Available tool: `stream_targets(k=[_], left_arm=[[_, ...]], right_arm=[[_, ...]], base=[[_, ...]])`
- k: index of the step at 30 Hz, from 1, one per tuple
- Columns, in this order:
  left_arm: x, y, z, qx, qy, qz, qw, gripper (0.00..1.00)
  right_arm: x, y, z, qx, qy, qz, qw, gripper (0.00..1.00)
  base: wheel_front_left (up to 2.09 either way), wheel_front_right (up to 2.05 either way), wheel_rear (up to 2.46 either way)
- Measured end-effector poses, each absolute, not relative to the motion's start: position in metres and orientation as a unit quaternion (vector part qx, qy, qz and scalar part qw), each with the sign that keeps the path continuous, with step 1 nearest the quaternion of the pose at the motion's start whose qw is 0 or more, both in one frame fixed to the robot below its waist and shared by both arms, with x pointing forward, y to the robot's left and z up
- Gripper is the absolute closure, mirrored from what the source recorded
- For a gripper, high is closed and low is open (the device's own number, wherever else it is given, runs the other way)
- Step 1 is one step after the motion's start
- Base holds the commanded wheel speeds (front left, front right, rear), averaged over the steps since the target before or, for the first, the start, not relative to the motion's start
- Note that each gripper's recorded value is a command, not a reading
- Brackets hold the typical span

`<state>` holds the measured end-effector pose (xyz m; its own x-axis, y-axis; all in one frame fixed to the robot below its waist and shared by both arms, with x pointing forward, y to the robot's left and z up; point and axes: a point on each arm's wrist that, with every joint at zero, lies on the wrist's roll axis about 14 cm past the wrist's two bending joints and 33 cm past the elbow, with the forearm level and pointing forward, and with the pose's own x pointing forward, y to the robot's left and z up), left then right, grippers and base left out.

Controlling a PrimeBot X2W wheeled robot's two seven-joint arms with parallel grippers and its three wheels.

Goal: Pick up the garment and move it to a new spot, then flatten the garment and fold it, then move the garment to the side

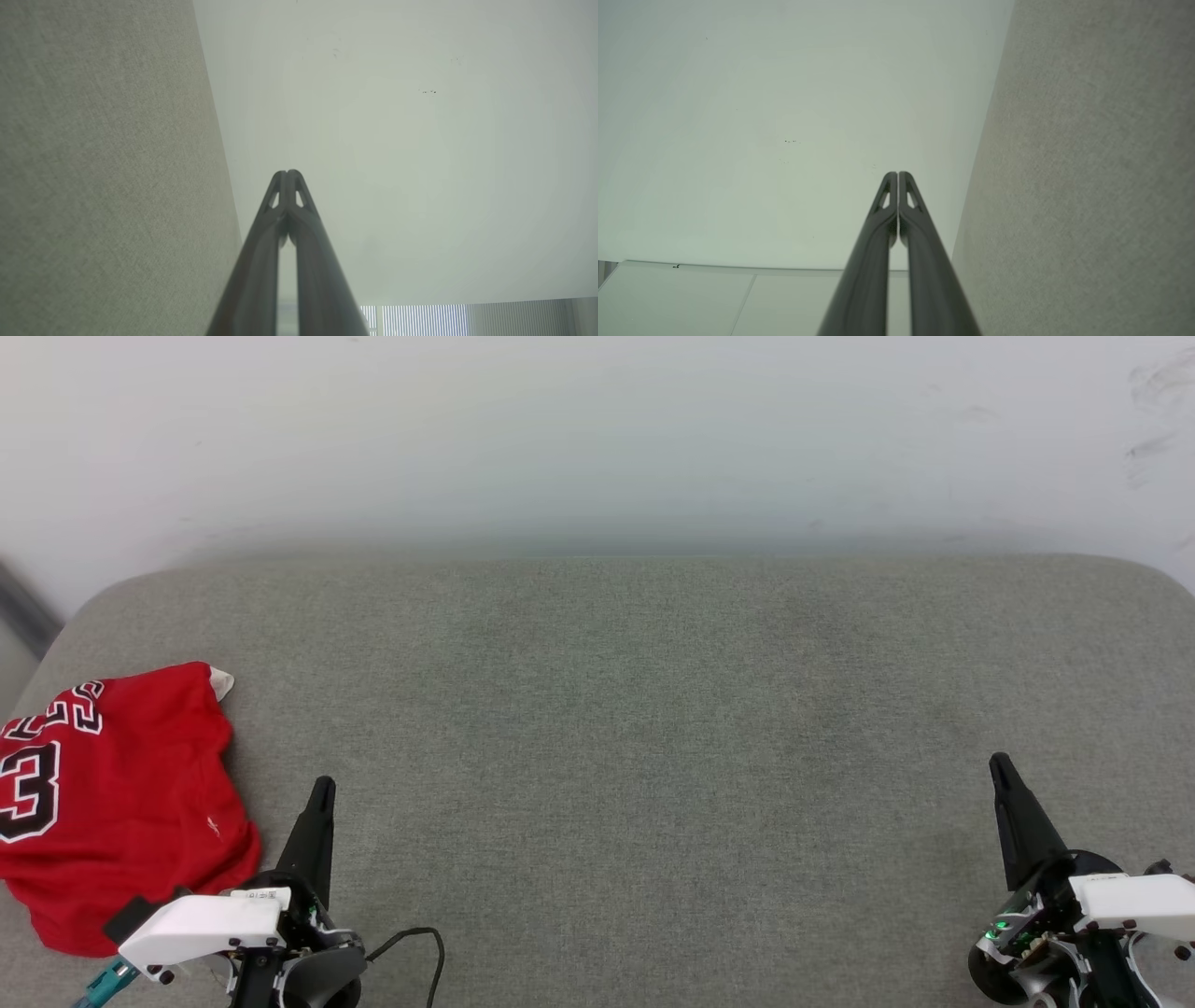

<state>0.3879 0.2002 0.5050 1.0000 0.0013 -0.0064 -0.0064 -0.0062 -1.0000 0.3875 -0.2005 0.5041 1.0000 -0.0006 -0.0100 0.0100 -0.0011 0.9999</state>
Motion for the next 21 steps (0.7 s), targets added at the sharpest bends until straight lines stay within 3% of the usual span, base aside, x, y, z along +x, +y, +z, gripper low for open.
stream_targets(k=[21], left_arm=[[0.3879, 0.2002, 0.5050, -0.709, 0.002, 0.003, 0.705, 1.00]], right_arm=[[0.3875, -0.2004, 0.5041, 0.707, 0.003, -0.004, 0.707, 1.00]], base=[[0.00, 0.00, 0.00]])
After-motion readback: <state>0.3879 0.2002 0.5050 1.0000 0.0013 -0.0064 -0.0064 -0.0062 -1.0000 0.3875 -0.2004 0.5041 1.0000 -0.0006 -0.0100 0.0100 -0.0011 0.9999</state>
